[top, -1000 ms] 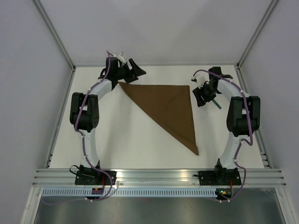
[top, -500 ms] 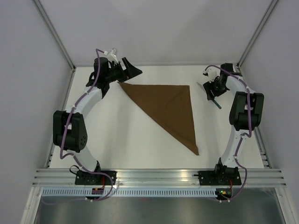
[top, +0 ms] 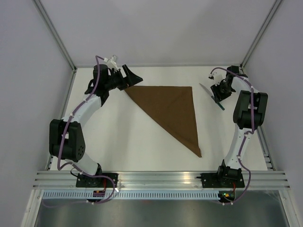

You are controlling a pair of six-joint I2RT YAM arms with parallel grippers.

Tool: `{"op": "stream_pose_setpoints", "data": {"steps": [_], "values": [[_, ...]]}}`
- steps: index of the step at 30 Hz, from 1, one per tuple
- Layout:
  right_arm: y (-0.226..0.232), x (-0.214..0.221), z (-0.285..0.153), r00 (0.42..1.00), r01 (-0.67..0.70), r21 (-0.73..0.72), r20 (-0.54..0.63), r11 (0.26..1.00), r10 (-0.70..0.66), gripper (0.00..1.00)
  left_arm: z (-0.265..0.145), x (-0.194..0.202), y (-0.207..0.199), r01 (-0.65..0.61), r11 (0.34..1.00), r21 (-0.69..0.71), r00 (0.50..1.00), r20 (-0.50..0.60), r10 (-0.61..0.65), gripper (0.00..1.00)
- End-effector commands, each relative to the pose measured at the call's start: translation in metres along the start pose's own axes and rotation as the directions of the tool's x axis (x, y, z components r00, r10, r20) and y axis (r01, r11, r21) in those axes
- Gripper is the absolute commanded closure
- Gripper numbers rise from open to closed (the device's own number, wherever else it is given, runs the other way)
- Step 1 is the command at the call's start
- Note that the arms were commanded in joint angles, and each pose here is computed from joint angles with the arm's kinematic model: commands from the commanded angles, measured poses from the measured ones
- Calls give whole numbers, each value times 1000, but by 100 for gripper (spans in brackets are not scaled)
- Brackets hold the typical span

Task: Fold the napkin, place the utensils inside, and roll it up
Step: Grab a utensil with the right arm

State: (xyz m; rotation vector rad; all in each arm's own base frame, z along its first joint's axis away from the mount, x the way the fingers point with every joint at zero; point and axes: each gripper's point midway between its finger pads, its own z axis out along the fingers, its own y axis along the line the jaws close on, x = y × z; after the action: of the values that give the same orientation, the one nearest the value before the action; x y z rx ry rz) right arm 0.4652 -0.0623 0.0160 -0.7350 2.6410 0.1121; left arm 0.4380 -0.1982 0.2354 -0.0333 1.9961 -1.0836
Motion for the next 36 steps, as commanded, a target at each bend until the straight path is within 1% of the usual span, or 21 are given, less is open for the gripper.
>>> {"op": "stream_pose_setpoints", "data": {"steps": [1,2,3,4,5,7,8,9,12,19,21,29,33,36], "values": [[1,27,13,995,18,-9,-96,1000,-19,57,-14,-13,-16,-86,996,19,995,58,85,10],[2,29,14,995,20,-11,-100,1000,-21,60,-15,-12,-16,-85,996,17,995,59,83,11],[4,33,16,994,19,-17,-107,1000,-21,70,-16,-12,-18,-86,996,19,995,59,85,11],[7,38,18,993,18,-29,-119,999,-21,73,-18,-13,-20,-91,996,20,994,65,89,11],[10,41,19,992,20,-37,-125,999,-24,80,-19,-11,-19,-90,996,18,994,61,88,11],[15,46,20,990,16,-51,-136,999,-23,90,-23,-13,-22,-96,995,20,993,70,94,11],[17,47,20,990,14,-55,-136,998,-21,97,-25,-13,-23,-96,995,18,993,73,95,11],[20,48,19,990,11,-66,-140,998,-21,99,-26,-13,-25,-99,995,18,993,74,97,11],[28,45,13,992,-7,-92,-126,996,-4,100,-30,-14,-29,-105,994,20,991,80,103,12],[44,13,-20,999,-48,-138,-24,989,45,100,-36,-15,-33,-109,994,16,990,89,107,12],[52,3,-30,999,-41,-150,1,988,42,99,-38,-16,-33,-110,994,12,990,91,108,12],[71,-27,-60,994,-77,-152,66,985,88,100,-40,-17,-35,-113,994,14,989,95,111,12],[71,-39,-71,988,-112,-124,88,986,123,100,-40,-18,-36,-111,994,18,990,94,108,12],[74,-44,-77,987,-113,-128,97,985,126,100,-40,-19,-38,-112,993,22,989,95,110,12]]}}
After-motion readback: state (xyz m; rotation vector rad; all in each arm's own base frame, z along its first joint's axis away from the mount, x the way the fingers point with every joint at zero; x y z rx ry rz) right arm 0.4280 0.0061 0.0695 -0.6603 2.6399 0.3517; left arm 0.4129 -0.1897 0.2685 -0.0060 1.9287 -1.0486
